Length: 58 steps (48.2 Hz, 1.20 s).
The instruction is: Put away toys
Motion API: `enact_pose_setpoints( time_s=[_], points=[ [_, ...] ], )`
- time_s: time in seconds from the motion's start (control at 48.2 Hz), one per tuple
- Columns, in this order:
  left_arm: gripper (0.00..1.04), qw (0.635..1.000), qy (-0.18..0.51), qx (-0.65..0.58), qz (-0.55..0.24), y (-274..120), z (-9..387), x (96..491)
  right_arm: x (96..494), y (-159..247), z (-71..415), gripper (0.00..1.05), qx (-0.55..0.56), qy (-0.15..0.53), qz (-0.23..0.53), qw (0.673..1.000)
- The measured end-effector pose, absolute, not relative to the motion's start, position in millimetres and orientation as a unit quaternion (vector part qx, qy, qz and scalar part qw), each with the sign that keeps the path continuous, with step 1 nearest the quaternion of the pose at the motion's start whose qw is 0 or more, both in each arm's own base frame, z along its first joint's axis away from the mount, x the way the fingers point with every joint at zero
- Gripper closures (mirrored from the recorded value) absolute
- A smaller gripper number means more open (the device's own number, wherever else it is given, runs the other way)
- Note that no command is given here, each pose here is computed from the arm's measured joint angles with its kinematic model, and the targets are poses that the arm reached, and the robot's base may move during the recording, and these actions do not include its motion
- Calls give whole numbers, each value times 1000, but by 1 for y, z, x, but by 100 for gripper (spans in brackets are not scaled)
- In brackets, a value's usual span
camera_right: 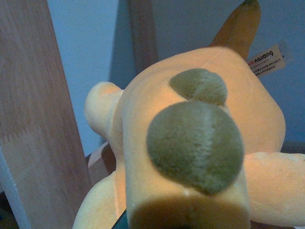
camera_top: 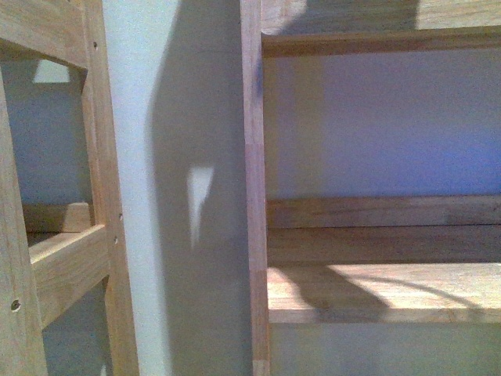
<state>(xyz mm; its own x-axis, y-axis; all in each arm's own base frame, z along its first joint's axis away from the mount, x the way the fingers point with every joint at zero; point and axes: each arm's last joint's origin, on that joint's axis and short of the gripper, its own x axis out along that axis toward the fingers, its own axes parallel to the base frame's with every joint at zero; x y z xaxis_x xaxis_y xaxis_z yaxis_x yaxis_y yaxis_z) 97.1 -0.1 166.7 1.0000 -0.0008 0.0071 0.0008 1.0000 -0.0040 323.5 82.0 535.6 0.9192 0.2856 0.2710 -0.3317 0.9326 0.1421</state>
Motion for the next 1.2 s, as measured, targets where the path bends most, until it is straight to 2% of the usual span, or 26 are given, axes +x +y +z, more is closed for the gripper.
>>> enact_pose_setpoints(
  time_s=[0.249,0.851,1.204],
  points=[
    [6,1000,-4,-2,0,0,167,97,346,82,522,96,154,-95,175,968],
    [6,1000,-4,-2,0,0,167,97,363,70,512,97,212,-88,225,947],
    [6,1000,-4,-2,0,0,167,97,369,68,505,97,220,-92,230,944]
  ],
)
